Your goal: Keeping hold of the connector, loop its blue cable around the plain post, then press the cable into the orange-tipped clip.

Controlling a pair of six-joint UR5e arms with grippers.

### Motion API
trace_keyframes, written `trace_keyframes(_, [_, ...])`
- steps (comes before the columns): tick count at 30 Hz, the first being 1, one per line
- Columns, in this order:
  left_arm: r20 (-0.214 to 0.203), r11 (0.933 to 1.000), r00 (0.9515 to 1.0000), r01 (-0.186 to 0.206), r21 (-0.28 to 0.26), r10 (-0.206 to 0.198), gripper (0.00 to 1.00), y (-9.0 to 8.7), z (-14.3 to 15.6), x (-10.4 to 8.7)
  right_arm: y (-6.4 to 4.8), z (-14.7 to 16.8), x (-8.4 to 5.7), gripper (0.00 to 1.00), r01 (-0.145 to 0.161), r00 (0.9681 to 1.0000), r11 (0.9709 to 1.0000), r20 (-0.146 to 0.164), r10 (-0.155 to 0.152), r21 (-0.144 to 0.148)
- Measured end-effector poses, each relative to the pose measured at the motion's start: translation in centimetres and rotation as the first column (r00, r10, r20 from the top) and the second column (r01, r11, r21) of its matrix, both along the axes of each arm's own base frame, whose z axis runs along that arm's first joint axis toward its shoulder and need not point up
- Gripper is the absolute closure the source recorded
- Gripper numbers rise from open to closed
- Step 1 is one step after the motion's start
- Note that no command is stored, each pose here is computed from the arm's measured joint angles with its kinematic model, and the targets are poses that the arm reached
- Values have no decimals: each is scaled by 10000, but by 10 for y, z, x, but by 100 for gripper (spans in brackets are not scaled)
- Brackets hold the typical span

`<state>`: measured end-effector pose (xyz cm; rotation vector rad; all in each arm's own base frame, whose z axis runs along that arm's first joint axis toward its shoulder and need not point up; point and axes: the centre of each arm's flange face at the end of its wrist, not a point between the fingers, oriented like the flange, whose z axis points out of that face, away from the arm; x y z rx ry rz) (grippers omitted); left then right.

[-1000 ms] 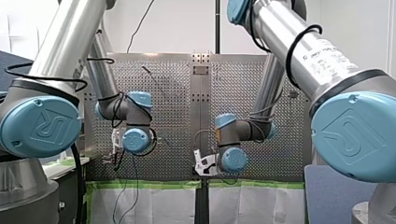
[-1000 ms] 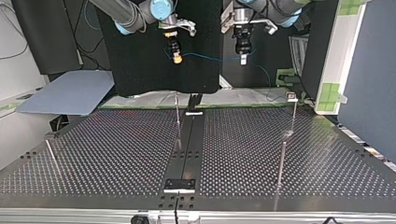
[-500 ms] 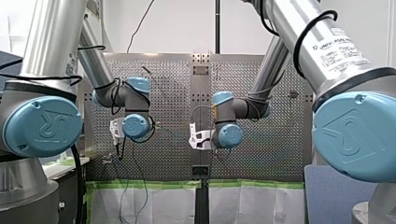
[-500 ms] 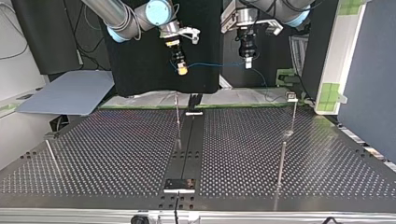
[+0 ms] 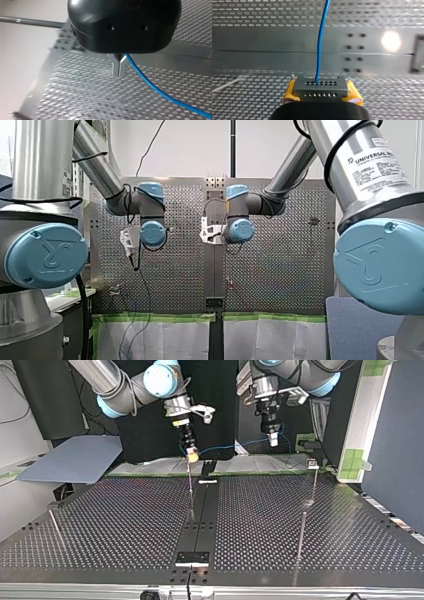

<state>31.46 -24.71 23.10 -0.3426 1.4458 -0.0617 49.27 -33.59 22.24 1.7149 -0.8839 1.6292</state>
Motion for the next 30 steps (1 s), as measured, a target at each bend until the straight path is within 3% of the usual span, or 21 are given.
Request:
trace_keyframes(8, [604,9987,9980,-159,-489,189,100,0,46,12,-8,68,0,100,77,9989,9987,457,-54,-506])
trace_keyframes(14, [1064,9969,9935,-343,-703,417,100,3,86,19,-14,120,-6,100,130,9966,9960,828,-57,-889])
trace_keyframes(19, [1400,9932,9854,-871,-769,972,100,13,123,23,-15,169,-9,100,-42,9917,9902,1264,220,-1393])
trace_keyframes(23, [1676,9905,9783,-1093,-830,1220,100,23,149,27,-12,202,-10,100,-229,9886,9854,1431,475,-1689])
trace_keyframes(27, [2063,9892,9700,-1113,-953,1290,100,34,180,32,-16,213,-5,100,-362,9874,9843,1456,619,-1730])
trace_keyframes(30, [2159,9890,9679,-1091,-1001,1286,100,41,193,41,-23,215,0,100,-428,9871,9850,1451,675,-1671])
